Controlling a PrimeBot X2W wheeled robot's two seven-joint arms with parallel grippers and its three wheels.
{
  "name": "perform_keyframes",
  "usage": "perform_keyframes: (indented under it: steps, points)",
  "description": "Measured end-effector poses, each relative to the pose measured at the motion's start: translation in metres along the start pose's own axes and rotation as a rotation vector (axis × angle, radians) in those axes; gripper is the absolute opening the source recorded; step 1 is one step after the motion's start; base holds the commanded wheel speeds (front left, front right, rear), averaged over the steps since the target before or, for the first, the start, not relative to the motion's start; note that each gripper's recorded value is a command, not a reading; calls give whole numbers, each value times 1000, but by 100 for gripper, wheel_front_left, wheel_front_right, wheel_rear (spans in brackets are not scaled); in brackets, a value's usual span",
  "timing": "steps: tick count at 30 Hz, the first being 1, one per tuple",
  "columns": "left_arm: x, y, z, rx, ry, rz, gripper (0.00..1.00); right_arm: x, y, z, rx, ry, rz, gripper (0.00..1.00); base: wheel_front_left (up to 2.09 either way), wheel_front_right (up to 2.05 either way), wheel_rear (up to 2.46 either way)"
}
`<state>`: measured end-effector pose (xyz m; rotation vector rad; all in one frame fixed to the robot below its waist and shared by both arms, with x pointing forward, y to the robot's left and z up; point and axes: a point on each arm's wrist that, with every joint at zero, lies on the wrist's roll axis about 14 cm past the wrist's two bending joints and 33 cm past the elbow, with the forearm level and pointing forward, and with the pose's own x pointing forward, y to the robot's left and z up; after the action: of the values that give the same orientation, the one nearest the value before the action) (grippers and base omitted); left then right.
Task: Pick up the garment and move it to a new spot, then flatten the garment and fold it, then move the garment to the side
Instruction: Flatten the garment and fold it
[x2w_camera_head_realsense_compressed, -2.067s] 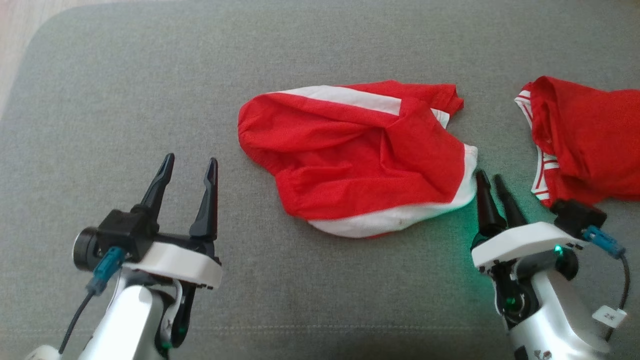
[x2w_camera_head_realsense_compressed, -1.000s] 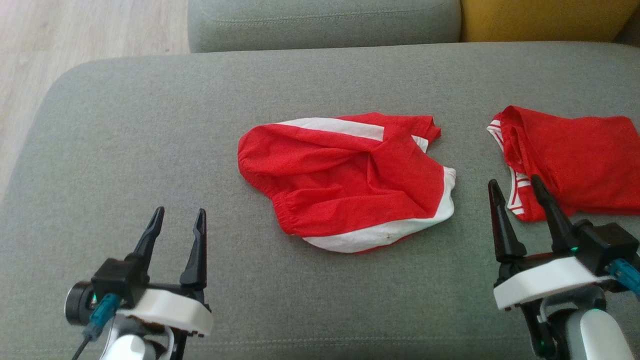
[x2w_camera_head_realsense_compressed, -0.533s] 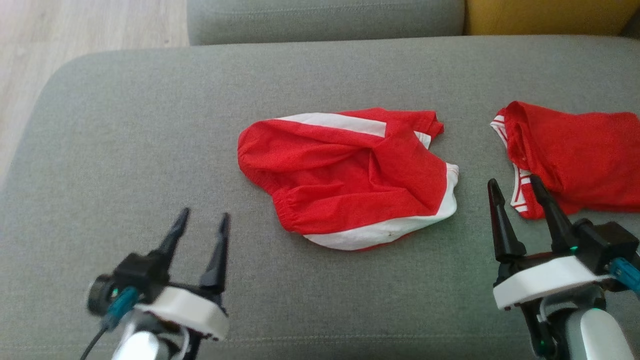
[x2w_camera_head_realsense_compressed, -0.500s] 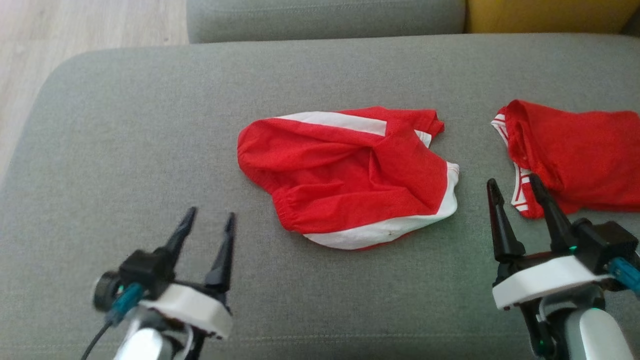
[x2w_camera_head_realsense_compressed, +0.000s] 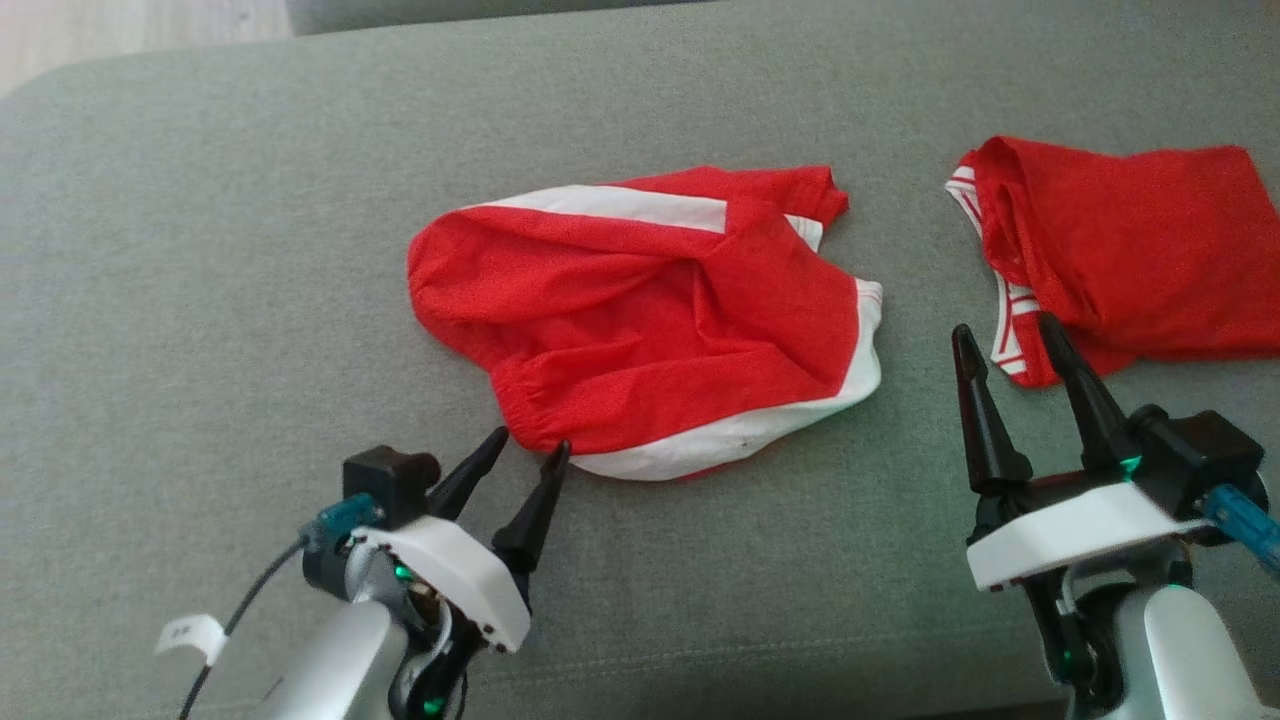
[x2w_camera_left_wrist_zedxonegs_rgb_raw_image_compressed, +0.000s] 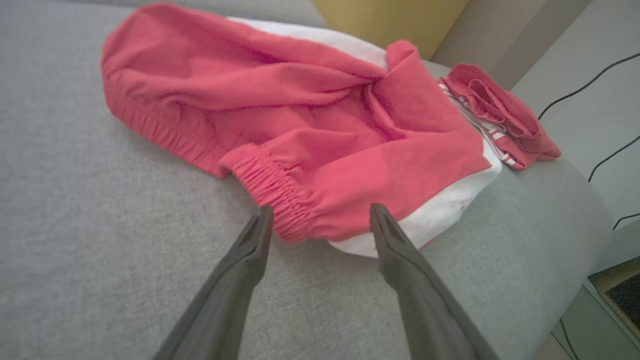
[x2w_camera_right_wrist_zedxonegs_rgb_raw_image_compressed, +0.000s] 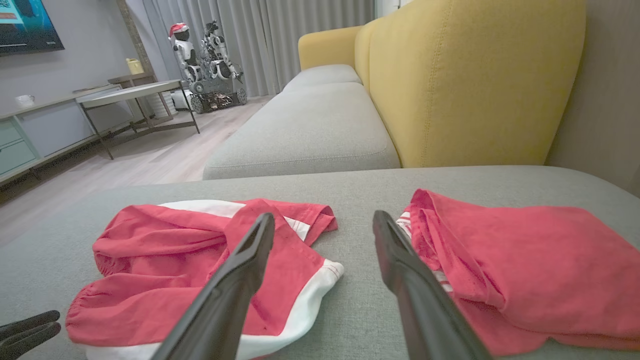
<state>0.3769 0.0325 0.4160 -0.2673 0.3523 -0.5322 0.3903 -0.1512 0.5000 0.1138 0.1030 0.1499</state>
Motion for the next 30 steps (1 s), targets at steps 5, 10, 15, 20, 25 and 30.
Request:
perform_keyframes:
  steps: [5, 10, 15, 20, 25, 30]
  points:
    - [9, 7, -15, -72, 48, 13, 100, -1, -8, -4, 11, 9, -23, 100, 0, 0, 0]
    - [20, 7, -11, -115, 27, 5, 11, -1, -12, -9, 18, 21, -37, 100, 0, 0, 0]
    - [18, 6, 11, -92, -56, -15, 0, -2, -11, -8, 19, 17, -33, 100, 0, 0, 0]
    - [1, 10, 36, -72, -149, -6, 0, 1, -6, -7, 28, 13, -17, 100, 0, 0, 0]
    - [-25, 11, 35, -93, -140, 47, 0, 6, 1, -7, 36, 12, 6, 100, 0, 0, 0]
    - [-38, 11, 45, -104, -144, 79, 0, 8, 4, -9, 42, 18, 16, 100, 0, 0, 0]
